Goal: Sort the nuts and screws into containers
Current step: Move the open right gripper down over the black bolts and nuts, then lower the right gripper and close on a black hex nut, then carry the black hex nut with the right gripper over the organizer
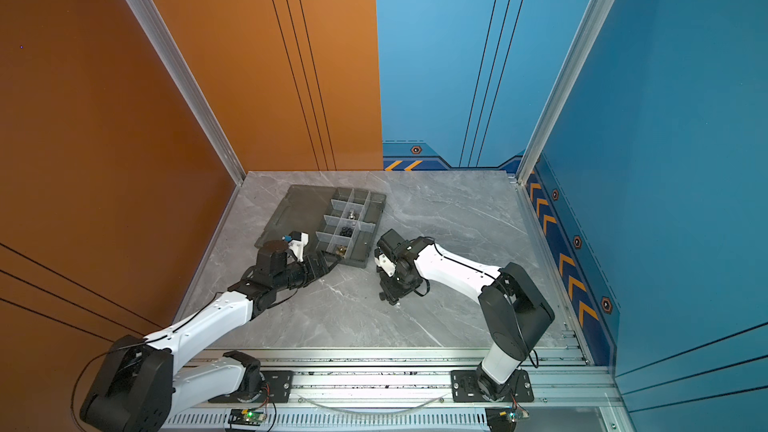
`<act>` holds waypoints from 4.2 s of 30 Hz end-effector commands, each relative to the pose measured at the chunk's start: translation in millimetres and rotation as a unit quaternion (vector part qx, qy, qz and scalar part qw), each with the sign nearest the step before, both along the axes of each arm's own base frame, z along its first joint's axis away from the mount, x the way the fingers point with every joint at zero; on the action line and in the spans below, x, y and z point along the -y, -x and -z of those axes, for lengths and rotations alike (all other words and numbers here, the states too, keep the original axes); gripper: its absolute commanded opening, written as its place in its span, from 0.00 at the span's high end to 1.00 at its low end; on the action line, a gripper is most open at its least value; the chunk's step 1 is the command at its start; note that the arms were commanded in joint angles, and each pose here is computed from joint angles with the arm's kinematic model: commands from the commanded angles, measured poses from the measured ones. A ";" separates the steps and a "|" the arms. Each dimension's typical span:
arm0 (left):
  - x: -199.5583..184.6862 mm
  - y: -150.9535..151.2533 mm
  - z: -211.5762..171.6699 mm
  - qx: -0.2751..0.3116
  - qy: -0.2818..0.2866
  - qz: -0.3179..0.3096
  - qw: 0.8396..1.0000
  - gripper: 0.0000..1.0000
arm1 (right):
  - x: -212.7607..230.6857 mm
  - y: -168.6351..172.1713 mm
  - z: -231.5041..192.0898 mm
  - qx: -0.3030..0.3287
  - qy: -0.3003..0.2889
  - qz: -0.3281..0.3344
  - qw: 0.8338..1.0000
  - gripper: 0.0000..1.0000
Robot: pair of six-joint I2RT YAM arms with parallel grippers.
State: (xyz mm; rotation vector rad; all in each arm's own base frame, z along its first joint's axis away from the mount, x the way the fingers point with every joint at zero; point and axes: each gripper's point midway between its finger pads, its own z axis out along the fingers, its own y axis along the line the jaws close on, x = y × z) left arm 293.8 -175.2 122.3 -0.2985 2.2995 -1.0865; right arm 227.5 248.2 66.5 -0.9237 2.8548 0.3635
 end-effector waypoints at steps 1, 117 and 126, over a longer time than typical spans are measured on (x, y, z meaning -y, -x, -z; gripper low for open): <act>-0.2 -7.1 -11.8 0.018 0.002 -0.004 1.000 0.02 | 12.1 6.6 12.9 -0.015 0.033 0.012 0.999 0.48; -3.4 -4.5 -21.6 0.031 0.016 -0.007 0.999 0.02 | -100.0 -252.2 -133.3 0.194 -0.239 0.090 0.947 1.00; -9.4 -1.9 -21.7 0.031 0.013 -0.014 0.999 0.02 | -117.6 -328.4 -102.5 0.201 -0.309 0.153 0.917 1.00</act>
